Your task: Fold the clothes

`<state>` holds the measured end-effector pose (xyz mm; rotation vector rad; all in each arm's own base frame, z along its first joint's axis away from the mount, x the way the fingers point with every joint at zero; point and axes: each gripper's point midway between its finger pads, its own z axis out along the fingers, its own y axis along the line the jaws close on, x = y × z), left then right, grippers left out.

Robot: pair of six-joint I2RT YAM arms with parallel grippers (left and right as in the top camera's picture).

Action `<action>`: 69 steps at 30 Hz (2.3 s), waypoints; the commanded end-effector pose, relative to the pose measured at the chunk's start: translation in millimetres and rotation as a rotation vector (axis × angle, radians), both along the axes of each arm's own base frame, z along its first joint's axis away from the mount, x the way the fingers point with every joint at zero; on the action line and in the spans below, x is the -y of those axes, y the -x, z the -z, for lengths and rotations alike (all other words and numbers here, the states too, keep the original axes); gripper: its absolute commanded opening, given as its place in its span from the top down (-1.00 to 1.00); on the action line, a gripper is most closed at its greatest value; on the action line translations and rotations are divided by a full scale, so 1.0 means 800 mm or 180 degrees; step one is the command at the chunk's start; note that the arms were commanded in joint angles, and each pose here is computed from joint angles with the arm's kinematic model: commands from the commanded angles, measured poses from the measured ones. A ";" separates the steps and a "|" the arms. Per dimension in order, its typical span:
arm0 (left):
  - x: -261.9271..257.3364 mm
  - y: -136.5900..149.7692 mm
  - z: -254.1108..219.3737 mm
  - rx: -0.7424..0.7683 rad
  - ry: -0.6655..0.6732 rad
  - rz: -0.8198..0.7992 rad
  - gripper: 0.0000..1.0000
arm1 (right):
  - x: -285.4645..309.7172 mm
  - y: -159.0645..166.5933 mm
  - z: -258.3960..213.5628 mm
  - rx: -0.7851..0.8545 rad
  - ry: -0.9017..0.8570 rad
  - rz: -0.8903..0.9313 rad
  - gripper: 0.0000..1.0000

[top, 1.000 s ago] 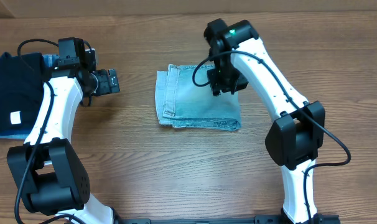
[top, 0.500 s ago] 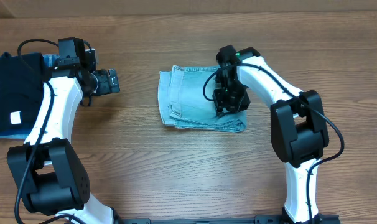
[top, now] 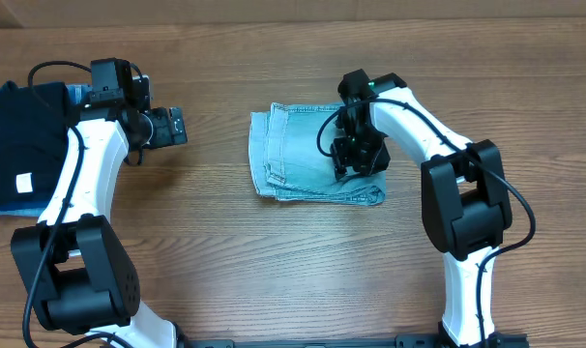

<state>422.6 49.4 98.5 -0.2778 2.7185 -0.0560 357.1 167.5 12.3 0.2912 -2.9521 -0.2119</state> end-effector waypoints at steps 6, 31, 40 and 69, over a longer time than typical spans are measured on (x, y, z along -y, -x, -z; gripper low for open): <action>0.004 -0.007 -0.017 0.0123 0.0060 -0.0020 -1.00 | -0.013 -0.023 -0.024 0.0310 0.0043 -0.0135 -0.26; 0.022 -0.008 -0.018 0.0148 0.0310 0.0093 -1.00 | -0.182 -0.210 -0.096 0.1802 -0.1737 -0.0316 -0.70; 0.023 -0.005 -0.017 0.0113 0.0317 0.0092 -1.00 | -0.207 -0.134 -0.024 0.0996 -0.1471 -0.0357 -0.71; 0.023 -0.003 -0.016 0.0087 0.0317 0.0090 -1.00 | -0.173 -0.005 -0.181 0.0997 -0.0375 -0.0946 -0.83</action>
